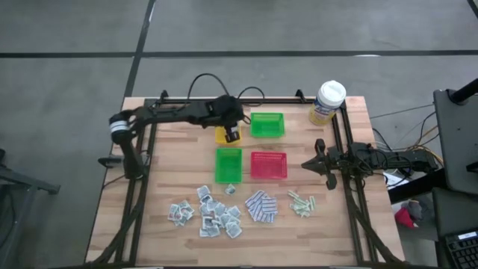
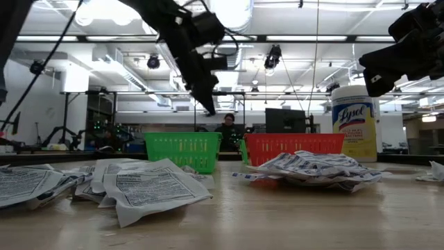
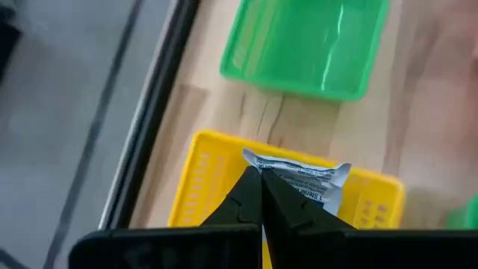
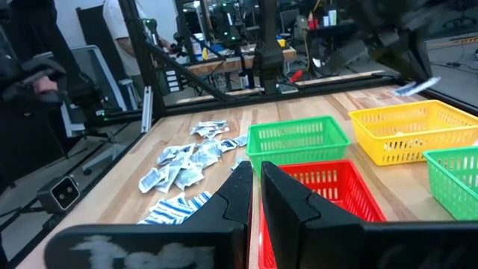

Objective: Pick & Place First Aid Supplies
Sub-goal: Put the blue alcohol pad into the yellow bin

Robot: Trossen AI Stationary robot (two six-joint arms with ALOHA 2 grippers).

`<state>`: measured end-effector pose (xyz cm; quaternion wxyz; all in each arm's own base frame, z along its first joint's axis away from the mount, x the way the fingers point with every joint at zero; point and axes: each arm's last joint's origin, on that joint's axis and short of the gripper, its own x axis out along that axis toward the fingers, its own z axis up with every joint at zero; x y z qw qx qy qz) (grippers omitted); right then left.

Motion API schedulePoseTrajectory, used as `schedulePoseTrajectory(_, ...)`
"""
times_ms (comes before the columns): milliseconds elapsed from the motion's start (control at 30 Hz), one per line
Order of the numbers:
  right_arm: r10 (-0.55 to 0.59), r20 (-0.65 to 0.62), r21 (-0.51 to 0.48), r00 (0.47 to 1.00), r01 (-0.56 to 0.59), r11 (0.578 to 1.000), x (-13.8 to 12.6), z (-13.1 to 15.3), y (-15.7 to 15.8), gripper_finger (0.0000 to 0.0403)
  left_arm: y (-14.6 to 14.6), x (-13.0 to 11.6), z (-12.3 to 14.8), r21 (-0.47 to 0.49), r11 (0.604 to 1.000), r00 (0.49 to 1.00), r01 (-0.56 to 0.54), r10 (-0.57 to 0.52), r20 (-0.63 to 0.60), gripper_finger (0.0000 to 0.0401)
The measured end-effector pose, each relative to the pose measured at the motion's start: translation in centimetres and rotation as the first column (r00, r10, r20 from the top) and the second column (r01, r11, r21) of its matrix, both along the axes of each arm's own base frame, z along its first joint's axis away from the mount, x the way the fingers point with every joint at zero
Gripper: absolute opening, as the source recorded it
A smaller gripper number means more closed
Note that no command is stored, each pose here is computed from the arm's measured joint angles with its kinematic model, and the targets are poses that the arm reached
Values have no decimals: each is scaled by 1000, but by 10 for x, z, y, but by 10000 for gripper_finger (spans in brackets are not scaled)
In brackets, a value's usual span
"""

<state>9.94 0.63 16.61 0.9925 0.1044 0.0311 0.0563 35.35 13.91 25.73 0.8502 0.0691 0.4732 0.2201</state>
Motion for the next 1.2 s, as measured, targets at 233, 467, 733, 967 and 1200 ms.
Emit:
schedulePoseTrajectory(233, 0, 0, 0, 1000, 0, 1000, 0, 0, 0, 28, 14, 3, -12, -167, 985, 997, 37, -47, -57, 0)
schedulePoseTrajectory(467, -1, 0, 0, 1000, 1, 1000, 0, 0, 0, 28, 19, -7, -26, -228, 974, 995, 10, -32, -92, 0)
schedulePoseTrajectory(733, 0, 0, 0, 1000, 0, 1000, 0, 0, 0, 28, 24, -10, -39, -249, 969, 997, 11, -28, -67, 0)
schedulePoseTrajectory(967, 0, 0, 0, 1000, 0, 1000, 0, 0, 0, 28, 26, -15, -53, -252, 968, 998, 2, -20, -68, 0)
schedulePoseTrajectory(1200, 0, 0, 0, 1000, 0, 1000, 0, 0, 0, 28, 26, -16, -60, -260, 966, 997, -10, -10, -75, 0)
